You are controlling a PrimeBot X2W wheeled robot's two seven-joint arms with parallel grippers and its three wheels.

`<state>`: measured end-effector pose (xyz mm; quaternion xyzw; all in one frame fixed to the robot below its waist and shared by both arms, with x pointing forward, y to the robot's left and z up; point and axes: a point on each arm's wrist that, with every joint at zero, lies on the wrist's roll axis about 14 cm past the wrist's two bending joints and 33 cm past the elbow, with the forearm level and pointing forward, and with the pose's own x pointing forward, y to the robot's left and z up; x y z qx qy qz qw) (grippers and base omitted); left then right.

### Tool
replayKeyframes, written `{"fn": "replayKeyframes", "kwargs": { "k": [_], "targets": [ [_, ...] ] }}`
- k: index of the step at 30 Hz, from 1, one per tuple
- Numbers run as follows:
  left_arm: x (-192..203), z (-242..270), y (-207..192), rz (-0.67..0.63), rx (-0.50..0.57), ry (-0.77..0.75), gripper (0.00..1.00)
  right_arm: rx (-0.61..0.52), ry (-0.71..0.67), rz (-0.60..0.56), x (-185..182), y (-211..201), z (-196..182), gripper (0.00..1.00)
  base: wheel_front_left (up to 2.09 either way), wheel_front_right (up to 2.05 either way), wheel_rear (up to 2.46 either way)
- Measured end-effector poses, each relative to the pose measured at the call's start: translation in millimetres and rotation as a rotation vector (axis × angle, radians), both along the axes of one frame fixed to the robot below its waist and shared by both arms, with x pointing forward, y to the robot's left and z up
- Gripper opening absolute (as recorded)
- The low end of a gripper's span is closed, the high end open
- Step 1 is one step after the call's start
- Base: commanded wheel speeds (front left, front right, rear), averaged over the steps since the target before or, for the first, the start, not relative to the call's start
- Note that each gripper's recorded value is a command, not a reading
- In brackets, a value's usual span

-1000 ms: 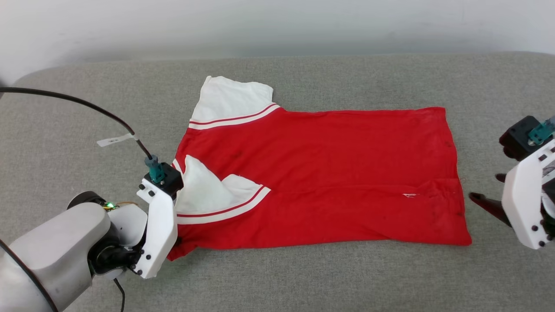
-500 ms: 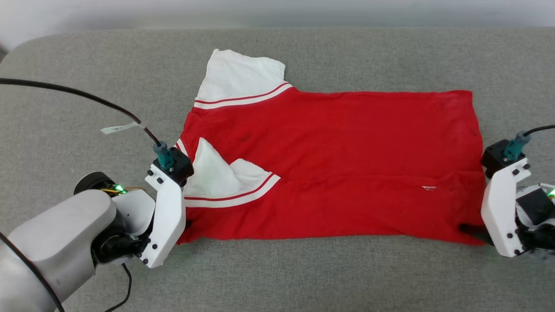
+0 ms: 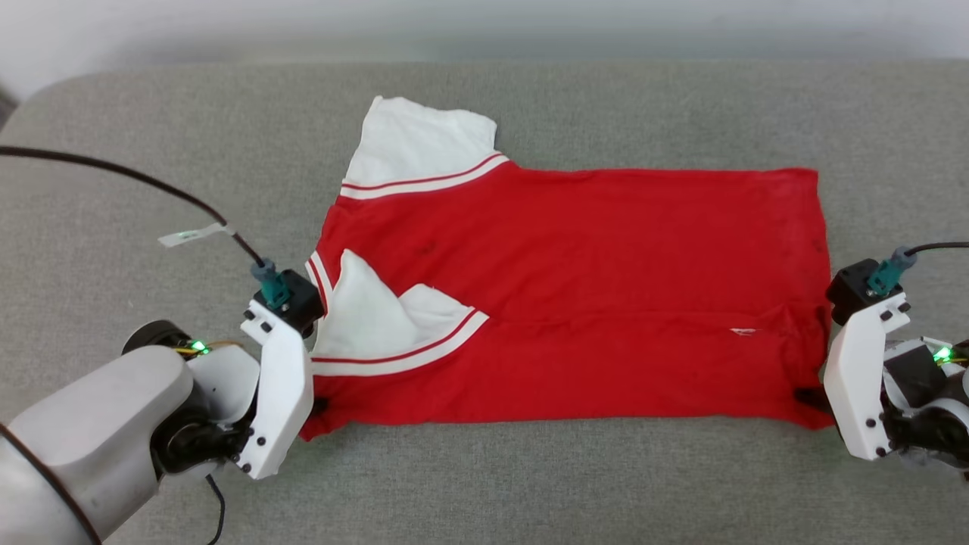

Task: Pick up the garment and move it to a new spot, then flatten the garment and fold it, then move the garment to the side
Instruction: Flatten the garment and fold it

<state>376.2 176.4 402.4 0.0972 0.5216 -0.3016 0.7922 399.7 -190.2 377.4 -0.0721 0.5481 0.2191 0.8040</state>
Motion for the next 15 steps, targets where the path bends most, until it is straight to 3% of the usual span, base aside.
{"fn": "replayKeyframes", "kwargs": {
  "k": [7,15],
  "targets": [
    [-20,14,4,0.028,-0.03,-0.01,0.0,0.003,-0.11,0.007,-10,-16,36,0.0,0.0,0.0,0.0],
    [-52,16,5,0.036,-0.048,0.026,0.0,-0.01,-0.092,0.016,-51,-33,43,0.0,0.0,0.0,0.0]
  ]
}}
